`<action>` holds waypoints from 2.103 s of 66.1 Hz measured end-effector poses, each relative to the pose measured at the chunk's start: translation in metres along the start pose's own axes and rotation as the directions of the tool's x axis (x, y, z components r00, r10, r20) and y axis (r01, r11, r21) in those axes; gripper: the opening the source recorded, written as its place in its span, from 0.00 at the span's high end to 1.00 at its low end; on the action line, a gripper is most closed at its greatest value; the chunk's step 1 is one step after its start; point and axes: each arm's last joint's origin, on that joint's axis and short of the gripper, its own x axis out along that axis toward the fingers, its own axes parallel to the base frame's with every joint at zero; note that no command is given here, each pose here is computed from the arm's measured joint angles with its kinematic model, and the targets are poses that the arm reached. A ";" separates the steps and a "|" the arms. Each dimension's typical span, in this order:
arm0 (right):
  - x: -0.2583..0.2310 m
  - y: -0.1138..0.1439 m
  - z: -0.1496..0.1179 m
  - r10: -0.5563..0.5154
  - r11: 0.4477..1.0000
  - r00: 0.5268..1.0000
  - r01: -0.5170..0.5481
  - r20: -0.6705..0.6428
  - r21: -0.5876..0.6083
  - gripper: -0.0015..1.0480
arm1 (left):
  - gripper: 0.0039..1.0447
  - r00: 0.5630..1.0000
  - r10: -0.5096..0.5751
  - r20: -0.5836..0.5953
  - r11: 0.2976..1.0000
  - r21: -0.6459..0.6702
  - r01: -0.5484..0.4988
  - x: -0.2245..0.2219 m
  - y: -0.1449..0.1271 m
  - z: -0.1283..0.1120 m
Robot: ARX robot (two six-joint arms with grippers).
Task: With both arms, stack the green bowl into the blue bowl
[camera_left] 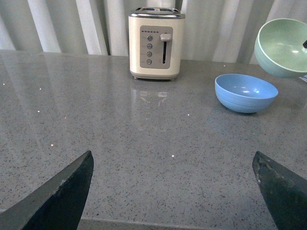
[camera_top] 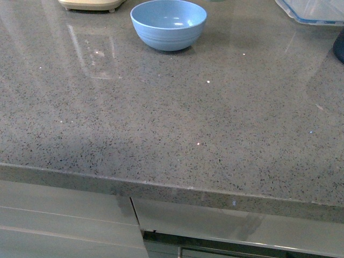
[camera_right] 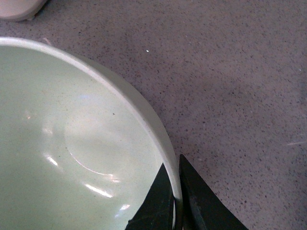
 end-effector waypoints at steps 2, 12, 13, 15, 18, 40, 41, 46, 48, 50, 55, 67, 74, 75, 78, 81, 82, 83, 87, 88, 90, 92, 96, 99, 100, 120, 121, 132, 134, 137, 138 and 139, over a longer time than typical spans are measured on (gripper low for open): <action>0.001 0.002 0.002 0.004 1.000 1.000 -0.004 0.001 -0.007 0.99 | 0.06 1.000 0.000 0.000 1.000 0.000 0.000 0.000 0.000 0.000; 0.010 0.013 0.007 0.019 0.999 1.000 -0.019 0.003 -0.033 0.99 | 0.06 1.000 0.000 0.000 1.000 0.000 0.000 0.000 0.000 0.000; 0.011 0.014 0.007 0.020 0.999 1.000 -0.020 0.000 -0.034 0.99 | 0.06 1.000 0.000 0.000 1.000 0.000 0.000 0.000 0.000 0.000; 0.012 0.015 0.006 0.022 0.999 1.000 -0.022 -0.001 -0.036 0.99 | 0.06 1.000 0.000 0.000 1.000 0.000 0.000 0.000 0.000 0.000; 0.013 0.017 0.006 0.025 0.999 1.000 -0.025 -0.004 -0.041 0.99 | 0.06 1.000 0.000 0.000 1.000 0.000 0.000 0.000 0.000 0.000; 0.026 0.029 -0.005 0.049 0.997 0.998 -0.051 -0.026 -0.066 0.99 | 0.06 1.000 0.000 0.000 1.000 0.000 0.000 0.000 0.000 0.000; 0.027 0.030 -0.005 0.050 0.996 0.998 -0.052 -0.028 -0.066 0.99 | 0.06 1.000 0.000 0.000 1.000 0.000 0.000 0.000 0.000 0.000; 0.027 0.032 -0.006 0.054 0.996 0.998 -0.056 -0.029 -0.073 0.99 | 0.06 1.000 0.000 0.000 1.000 0.000 0.000 0.000 0.000 0.000; 0.027 0.033 -0.006 0.054 0.996 0.998 -0.056 -0.029 -0.073 0.99 | 0.06 1.000 0.000 0.000 1.000 0.000 0.000 0.000 0.000 0.000; 0.027 0.034 -0.006 0.056 0.996 0.998 -0.058 -0.029 -0.075 0.99 | 0.06 1.000 0.000 0.000 1.000 0.000 0.000 0.000 0.000 0.000; 0.027 0.036 -0.005 0.057 0.995 0.998 -0.058 -0.026 -0.077 0.99 | 0.06 1.000 0.000 0.000 1.000 0.000 0.000 0.000 0.000 0.000; 0.034 0.046 -0.008 0.070 0.993 0.997 -0.073 -0.036 -0.091 0.99 | 0.06 1.000 0.000 0.000 1.000 0.000 0.000 0.000 0.000 0.000; 0.039 0.051 -0.011 0.078 0.992 0.996 -0.082 -0.046 -0.099 0.99 | 0.06 1.000 0.000 0.000 1.000 0.000 0.000 0.000 0.000 0.000; 0.039 0.052 -0.011 0.078 0.991 0.996 -0.083 -0.047 -0.101 0.99 | 0.06 1.000 0.000 0.000 1.000 0.000 0.000 0.000 0.000 0.000; 0.042 0.054 -0.012 0.082 0.991 0.995 -0.087 -0.052 -0.104 0.99 | 0.06 1.000 0.000 0.000 1.000 0.000 0.000 0.000 0.000 0.000; 0.043 0.056 -0.013 0.084 0.990 0.995 -0.090 -0.056 -0.107 0.99 | 0.06 1.000 0.000 0.000 1.000 0.000 0.000 0.000 0.000 0.000; 0.045 0.057 -0.013 0.085 0.990 0.995 -0.091 -0.058 -0.109 0.99 | 0.06 1.000 0.000 0.000 1.000 0.000 0.000 0.000 0.000 0.000; 0.047 0.057 -0.014 0.086 0.990 0.995 -0.092 -0.060 -0.111 0.99 | 0.06 1.000 0.000 0.000 1.000 0.000 0.000 0.000 0.000 0.000; 0.049 0.060 -0.015 0.090 0.989 0.994 -0.097 -0.064 -0.115 0.99 | 0.06 1.000 0.000 0.000 1.000 0.000 0.000 0.000 0.000 0.000; 0.050 0.060 -0.015 0.091 0.988 0.994 -0.098 -0.066 -0.116 0.99 | 0.06 1.000 0.000 0.000 1.000 0.000 0.000 0.000 0.000 0.000; 0.052 0.061 -0.016 0.093 0.988 0.993 -0.101 -0.069 -0.117 0.99 | 0.06 1.000 0.000 0.000 1.000 0.000 0.000 0.000 0.000 0.000; 0.053 0.062 -0.017 0.093 0.988 0.993 -0.101 -0.071 -0.119 0.99 | 0.06 1.000 0.000 0.000 1.000 0.000 0.000 0.000 0.000 0.000; 0.055 0.062 -0.017 0.092 0.988 0.993 -0.100 -0.070 -0.120 0.99 | 0.06 1.000 0.000 0.000 1.000 0.000 0.000 0.000 0.000 0.000; 0.055 0.062 -0.016 0.092 0.988 0.994 -0.099 -0.065 -0.120 0.99 | 0.06 1.000 0.000 0.000 1.000 0.000 0.000 0.000 0.000 0.000; 0.055 0.062 -0.015 0.091 0.988 0.994 -0.098 -0.063 -0.120 0.99 | 0.06 1.000 0.000 0.000 1.000 0.000 0.000 0.000 0.000 0.000; 0.050 0.053 -0.005 0.099 0.993 0.995 -0.099 -0.010 -0.065 0.60 | 0.06 1.000 0.000 0.000 1.000 0.000 0.000 0.000 0.000 0.000; 0.050 0.053 -0.005 0.098 0.993 0.995 -0.099 -0.010 -0.063 0.59 | 0.06 1.000 0.000 0.000 1.000 0.000 0.000 0.000 0.000 0.000; 0.048 0.040 -0.005 0.076 0.997 0.997 -0.076 0.005 -0.028 0.30 | 0.06 1.000 0.000 0.000 1.000 0.000 0.000 0.000 0.000 0.000; 0.045 0.037 -0.006 0.072 0.997 0.997 -0.072 0.006 -0.020 0.25 | 0.06 1.000 0.000 0.000 1.000 0.000 0.000 0.000 0.000 0.000; 0.040 0.032 -0.006 0.065 0.998 0.998 -0.065 0.013 -0.010 0.18 | 0.06 1.000 0.000 0.000 1.000 0.000 0.000 0.000 0.000 0.000; 0.039 0.031 -0.005 0.063 0.998 0.998 -0.063 0.016 -0.008 0.17 | 0.06 1.000 0.000 0.000 1.000 0.000 0.000 0.000 0.000 0.000; 0.036 0.028 -0.005 0.058 0.998 0.998 -0.058 0.024 -0.004 0.13 | 0.06 1.000 0.000 0.000 1.000 0.000 0.000 0.000 0.000 0.000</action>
